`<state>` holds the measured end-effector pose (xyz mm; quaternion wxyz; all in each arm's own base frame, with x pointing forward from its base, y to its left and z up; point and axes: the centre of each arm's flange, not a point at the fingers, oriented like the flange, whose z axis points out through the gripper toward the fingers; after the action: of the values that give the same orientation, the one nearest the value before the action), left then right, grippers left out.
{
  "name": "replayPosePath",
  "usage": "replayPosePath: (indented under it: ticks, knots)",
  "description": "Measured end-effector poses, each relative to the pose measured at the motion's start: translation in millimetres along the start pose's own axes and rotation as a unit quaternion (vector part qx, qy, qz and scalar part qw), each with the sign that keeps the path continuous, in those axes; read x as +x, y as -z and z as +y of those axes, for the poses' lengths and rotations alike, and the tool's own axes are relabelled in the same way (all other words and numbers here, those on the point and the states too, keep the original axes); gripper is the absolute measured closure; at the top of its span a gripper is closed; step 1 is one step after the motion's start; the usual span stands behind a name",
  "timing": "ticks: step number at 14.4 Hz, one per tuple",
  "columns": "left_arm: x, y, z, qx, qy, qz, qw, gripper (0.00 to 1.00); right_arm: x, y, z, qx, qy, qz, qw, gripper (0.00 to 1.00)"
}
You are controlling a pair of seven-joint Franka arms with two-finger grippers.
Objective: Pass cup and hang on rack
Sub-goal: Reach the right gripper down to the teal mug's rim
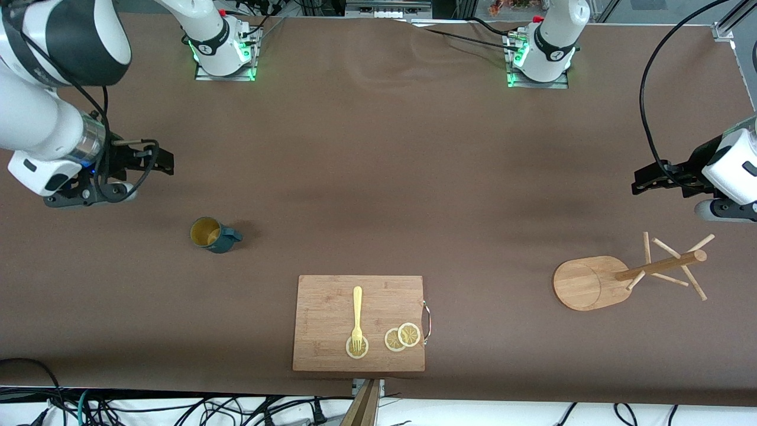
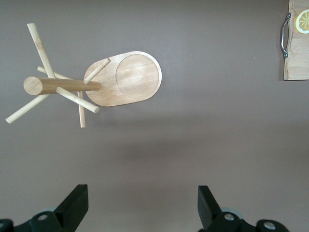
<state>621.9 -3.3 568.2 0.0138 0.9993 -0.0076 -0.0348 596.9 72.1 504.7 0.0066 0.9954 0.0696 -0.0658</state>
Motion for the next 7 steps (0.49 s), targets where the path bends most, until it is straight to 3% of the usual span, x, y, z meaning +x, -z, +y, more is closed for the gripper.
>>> replayPosePath:
  ticks: [4,7]
  knots:
    - [0.6,-1.0,0.0,0.000,0.000,-0.001,1.000,0.00,3.9,-59.1,21.0,-0.002,-0.002,0.015,1.000,0.00]
    - [0.8,-1.5,-0.1,0.000,0.000,-0.001,1.000,0.00,4.1,-106.6,22.4,-0.004,-0.003,0.042,0.999,0.00]
